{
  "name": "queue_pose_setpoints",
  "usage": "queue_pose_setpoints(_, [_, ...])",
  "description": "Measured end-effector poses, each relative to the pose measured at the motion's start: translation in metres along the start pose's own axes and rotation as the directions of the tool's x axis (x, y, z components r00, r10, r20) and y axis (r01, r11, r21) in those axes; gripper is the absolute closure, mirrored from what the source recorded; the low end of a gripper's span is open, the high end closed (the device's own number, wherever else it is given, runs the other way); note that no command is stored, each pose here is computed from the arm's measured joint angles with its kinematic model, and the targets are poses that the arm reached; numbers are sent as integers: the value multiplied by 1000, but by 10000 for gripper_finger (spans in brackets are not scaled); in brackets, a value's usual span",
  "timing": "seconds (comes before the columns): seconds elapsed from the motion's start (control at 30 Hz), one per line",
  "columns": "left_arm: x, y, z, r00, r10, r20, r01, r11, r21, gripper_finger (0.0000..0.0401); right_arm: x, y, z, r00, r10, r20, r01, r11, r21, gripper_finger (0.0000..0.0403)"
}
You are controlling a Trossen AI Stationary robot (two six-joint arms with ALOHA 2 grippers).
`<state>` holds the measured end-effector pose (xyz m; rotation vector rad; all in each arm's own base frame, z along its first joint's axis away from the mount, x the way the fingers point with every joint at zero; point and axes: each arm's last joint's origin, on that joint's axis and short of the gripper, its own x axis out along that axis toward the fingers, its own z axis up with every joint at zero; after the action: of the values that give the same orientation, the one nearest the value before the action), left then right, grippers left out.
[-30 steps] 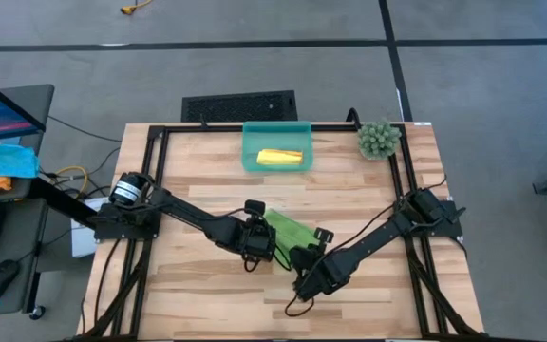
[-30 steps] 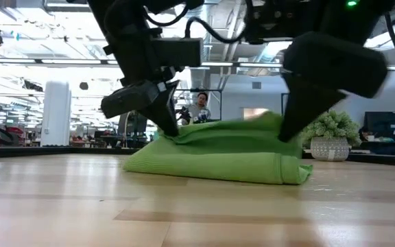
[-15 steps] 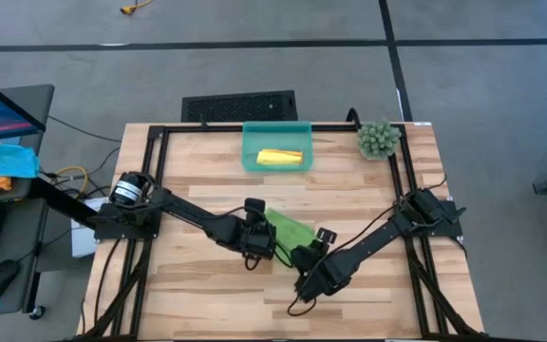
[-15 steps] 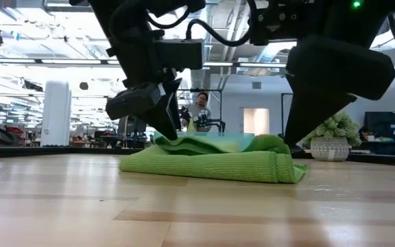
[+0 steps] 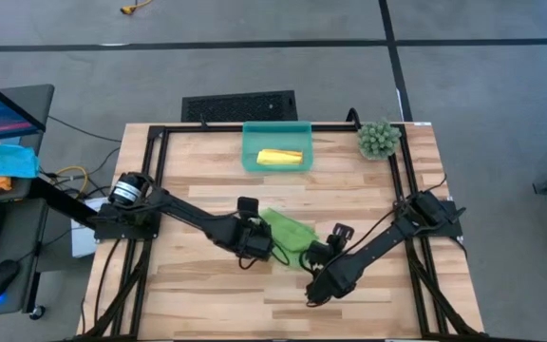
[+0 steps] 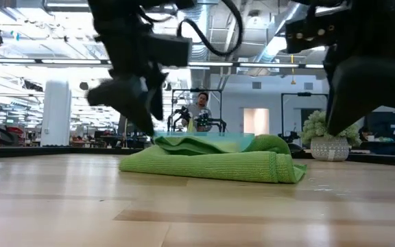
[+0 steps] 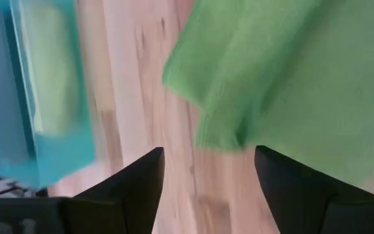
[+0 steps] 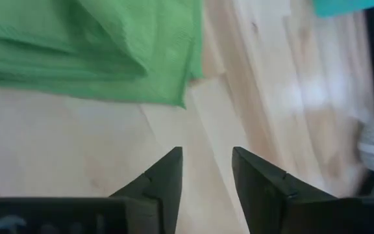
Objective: Roll microfiber towels into tight, uniform cylinder then place into a basket
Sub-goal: Fold the green microfiber towel
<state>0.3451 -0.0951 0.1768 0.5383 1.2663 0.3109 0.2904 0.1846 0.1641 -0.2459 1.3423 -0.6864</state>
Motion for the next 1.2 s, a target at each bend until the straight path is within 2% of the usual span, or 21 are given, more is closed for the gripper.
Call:
queue_pose_setpoints(0.2, [-37, -16, -8, 998, -43, 45, 44, 999, -19, 167, -6, 2, -5, 1000, -14, 21, 14, 1000, -8, 268])
queue_pose_setpoints(0.33, [-55, -37, -14, 994, -68, 87, 69, 998, -6, 167, -12, 7, 2, 997, 37, 72, -35, 999, -33, 285])
queue_pose_setpoints(0.4, [-61, -47, -17, 992, -47, 116, 49, 999, -12, 167, -15, 9, 7, 992, 74, 98, -70, 996, -47, 295])
queue_pose_setpoints(0.53, [-59, -68, -32, 983, -13, 181, 18, 999, -28, 167, -18, 9, 23, 982, 129, 138, -120, 990, -74, 316])
queue_pose_setpoints(0.63, [-52, -76, -44, 975, -46, 217, 61, 996, -64, 169, -20, 6, 38, 973, 152, 174, -140, 987, -76, 333])
queue_pose_setpoints(0.77, [-45, -70, -60, 956, -69, 284, 108, 986, -125, 180, -23, -1, 54, 964, 171, 206, -152, 983, -103, 352])
queue_pose_setpoints(0.87, [-51, -54, -68, 924, -77, 374, 150, 974, -171, 191, -26, -5, 66, 954, 192, 232, -165, 978, -129, 366])
queue_pose_setpoints(0.93, [-59, -42, -72, 886, -80, 457, 183, 965, -186, 199, -26, -7, 74, 946, 206, 251, -167, 972, -165, 376])
queue_pose_setpoints(1.03, [-67, -26, -79, 810, -111, 575, 259, 949, -182, 209, -20, -13, 86, 938, 238, 254, -177, 954, -242, 392])
queue_pose_setpoints(1.2, [-53, -17, -95, 675, -188, 713, 393, 910, -132, 223, -7, -23, 107, 898, 394, 197, -323, 893, -313, 394])
